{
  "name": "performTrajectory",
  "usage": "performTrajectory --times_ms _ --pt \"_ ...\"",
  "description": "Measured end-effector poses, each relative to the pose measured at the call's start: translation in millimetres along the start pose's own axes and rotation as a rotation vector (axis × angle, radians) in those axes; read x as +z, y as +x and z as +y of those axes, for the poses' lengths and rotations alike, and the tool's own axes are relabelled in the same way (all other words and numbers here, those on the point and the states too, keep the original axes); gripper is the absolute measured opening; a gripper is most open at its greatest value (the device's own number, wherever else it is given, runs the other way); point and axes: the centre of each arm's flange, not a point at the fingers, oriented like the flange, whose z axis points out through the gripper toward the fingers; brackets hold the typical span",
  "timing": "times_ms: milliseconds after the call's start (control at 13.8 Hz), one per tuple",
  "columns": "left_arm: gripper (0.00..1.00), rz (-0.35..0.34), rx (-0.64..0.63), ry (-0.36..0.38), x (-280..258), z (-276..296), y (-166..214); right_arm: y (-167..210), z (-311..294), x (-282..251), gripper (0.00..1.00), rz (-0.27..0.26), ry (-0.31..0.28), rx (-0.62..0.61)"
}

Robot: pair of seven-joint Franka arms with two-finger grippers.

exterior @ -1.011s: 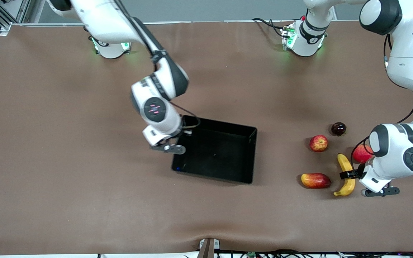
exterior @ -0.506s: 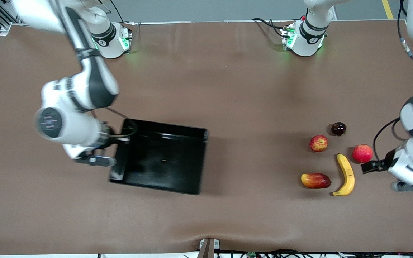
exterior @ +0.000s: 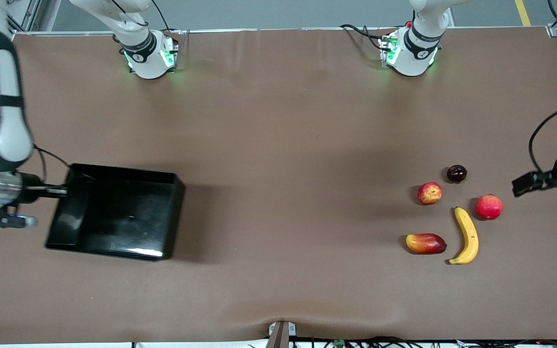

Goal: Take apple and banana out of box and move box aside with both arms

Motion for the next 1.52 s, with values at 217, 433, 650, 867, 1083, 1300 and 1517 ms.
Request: performTrajectory --times_ms 217,433,650,867,1083,1300,1517 --pt "1.00 -0.007 0.012 -0.029 -46.0 17.8 -28.2 -15.8 86.9 43.1 0.05 0.017 0.004 0.010" --pt "1.00 -0.018 0.010 -0.064 -67.4 25.0 -47.1 -38.9 125.2 99.2 0.05 0.016 0.003 0.017" --pt "1.00 -0.033 0.008 -0.090 -70.8 33.5 -63.1 -47.9 128.6 116.4 0.05 0.010 0.005 0.012" --pt "1.00 -0.045 0.010 -0.099 -71.5 39.2 -78.9 -46.2 122.4 117.2 0.21 0.005 0.009 -0.001" --pt "1.00 -0.050 -0.006 -0.095 -75.2 50.6 -94.8 -34.5 110.9 99.1 0.52 0.024 0.007 -0.030" --pt "1.00 -0.050 -0.020 -0.094 -77.3 47.5 -102.6 -6.9 86.8 37.2 0.81 0.082 -0.012 -0.090" --pt "1.00 -0.054 -0.027 -0.093 -75.6 44.0 -102.9 19.7 31.7 -29.7 1.00 0.176 -0.050 -0.184"
